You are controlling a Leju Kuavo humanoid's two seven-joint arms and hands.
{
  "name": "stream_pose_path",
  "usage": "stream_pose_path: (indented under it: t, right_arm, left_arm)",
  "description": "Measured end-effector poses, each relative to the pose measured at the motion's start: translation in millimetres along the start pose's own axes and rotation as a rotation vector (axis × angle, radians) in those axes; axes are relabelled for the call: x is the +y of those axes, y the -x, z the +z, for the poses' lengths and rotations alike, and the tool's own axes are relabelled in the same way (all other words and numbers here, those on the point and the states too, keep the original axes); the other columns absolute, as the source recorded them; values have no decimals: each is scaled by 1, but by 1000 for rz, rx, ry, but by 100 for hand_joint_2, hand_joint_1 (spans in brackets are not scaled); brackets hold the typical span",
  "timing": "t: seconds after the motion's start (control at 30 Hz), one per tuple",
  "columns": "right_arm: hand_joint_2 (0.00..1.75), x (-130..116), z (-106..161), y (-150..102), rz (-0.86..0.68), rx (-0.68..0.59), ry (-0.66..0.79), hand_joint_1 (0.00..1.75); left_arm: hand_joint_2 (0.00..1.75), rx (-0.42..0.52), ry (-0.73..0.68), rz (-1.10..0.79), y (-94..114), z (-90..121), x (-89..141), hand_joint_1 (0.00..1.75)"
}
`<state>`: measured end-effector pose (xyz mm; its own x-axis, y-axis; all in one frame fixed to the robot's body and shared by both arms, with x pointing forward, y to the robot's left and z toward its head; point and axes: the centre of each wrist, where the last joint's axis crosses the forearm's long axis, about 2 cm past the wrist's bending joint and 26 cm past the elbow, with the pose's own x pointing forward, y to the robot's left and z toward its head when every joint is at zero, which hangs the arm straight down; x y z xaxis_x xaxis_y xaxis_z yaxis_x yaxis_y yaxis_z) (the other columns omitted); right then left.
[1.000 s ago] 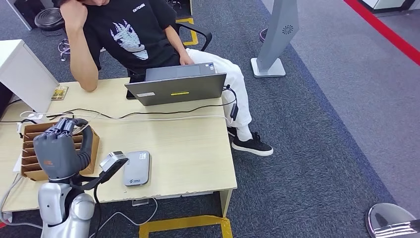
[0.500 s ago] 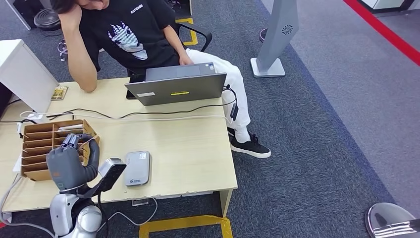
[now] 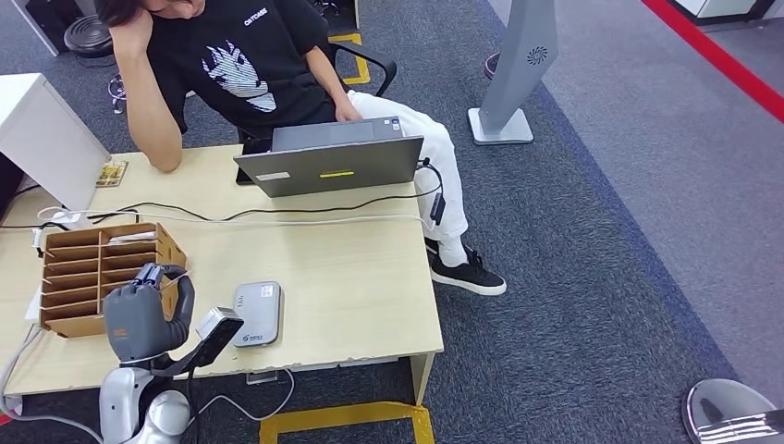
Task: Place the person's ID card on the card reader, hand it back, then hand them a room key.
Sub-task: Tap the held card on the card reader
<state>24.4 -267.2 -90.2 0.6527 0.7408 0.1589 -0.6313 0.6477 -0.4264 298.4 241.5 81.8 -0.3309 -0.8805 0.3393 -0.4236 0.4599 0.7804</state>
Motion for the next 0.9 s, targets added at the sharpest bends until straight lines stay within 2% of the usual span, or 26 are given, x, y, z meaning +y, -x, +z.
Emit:
stream_pose_path:
  t: [0.47, 0.63, 0.9]
  right_arm:
    - [0, 0, 0, -3, -7, -14, -3, 0]
    - [0, 0, 0, -4, -13, -15, -4, 0]
    - [0, 0, -1, -3, -20, -9, -5, 0]
  left_arm:
    - [175, -20, 43, 111, -36, -4, -21, 175]
    - [175, -12, 80, 159, -45, 5, -30, 175]
    - [175, 1, 140, 191, -45, 27, -41, 175]
